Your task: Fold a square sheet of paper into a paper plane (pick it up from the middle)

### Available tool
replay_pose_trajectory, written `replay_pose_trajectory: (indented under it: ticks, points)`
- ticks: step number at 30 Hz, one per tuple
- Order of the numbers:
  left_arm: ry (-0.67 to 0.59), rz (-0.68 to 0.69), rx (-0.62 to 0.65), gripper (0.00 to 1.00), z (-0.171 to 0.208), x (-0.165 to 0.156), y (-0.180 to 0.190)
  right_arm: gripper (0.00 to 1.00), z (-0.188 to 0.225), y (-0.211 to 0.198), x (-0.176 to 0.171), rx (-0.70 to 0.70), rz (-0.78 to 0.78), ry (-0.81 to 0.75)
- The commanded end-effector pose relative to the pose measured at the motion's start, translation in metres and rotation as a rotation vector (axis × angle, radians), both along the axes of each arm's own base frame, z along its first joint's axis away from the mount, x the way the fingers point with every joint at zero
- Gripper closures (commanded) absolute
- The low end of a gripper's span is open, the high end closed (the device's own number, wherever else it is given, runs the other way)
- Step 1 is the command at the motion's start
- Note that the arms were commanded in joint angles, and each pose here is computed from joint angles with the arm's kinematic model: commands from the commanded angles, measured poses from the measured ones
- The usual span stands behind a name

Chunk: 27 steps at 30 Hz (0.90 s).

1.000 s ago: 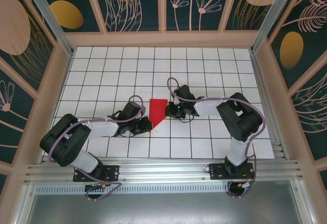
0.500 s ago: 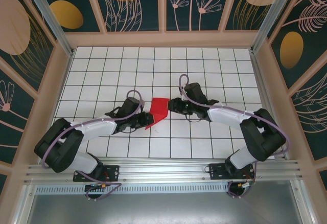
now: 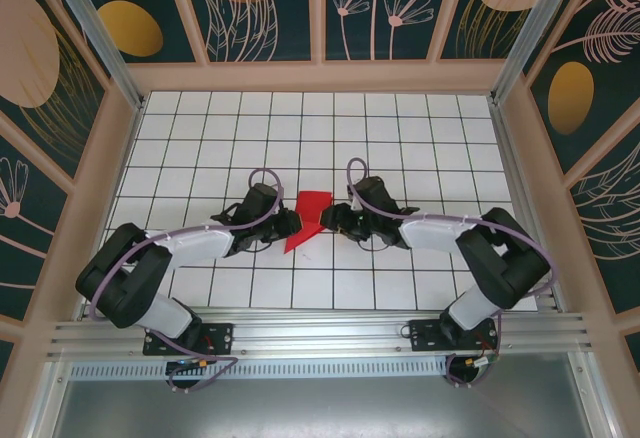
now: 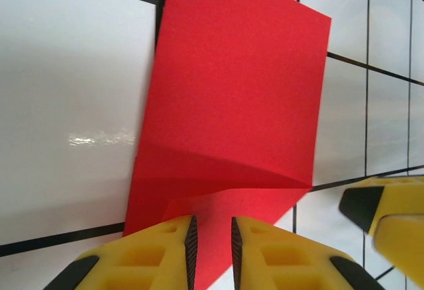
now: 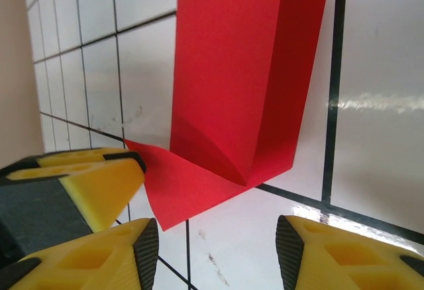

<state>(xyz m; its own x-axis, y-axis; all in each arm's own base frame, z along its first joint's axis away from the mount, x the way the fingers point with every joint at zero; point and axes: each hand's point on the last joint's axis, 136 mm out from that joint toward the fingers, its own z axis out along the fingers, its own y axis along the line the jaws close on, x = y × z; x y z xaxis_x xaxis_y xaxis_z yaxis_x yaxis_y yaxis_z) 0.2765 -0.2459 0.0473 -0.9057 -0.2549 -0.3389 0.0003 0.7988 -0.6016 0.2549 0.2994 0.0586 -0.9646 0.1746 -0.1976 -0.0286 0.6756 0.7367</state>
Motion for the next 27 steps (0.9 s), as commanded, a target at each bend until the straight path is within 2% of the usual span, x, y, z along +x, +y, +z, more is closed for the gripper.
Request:
replay_pose_trajectory:
  ticks: [1, 6, 19, 23, 27]
  points:
    - [-0.04, 0.034, 0.009, 0.77, 0.003, 0.013, 0.001, 0.48, 0.007, 0.018, 0.004, 0.047, 0.026, -0.008]
    - [-0.026, 0.039, 0.03, 0.78, -0.005, 0.012, 0.004, 0.49, 0.001, 0.028, 0.006, 0.06, 0.058, 0.004]
    - [-0.019, 0.033, 0.022, 0.8, -0.008, 0.01, 0.003, 0.61, -0.01, 0.045, 0.013, 0.076, 0.095, 0.019]
    - [-0.02, 0.032, 0.027, 0.8, -0.009, 0.01, 0.004, 0.69, -0.013, 0.046, 0.016, 0.08, 0.08, 0.03]
    - [-0.027, 0.03, 0.027, 0.79, -0.007, 0.01, 0.004, 0.86, -0.015, 0.044, 0.018, 0.071, 0.05, 0.045]
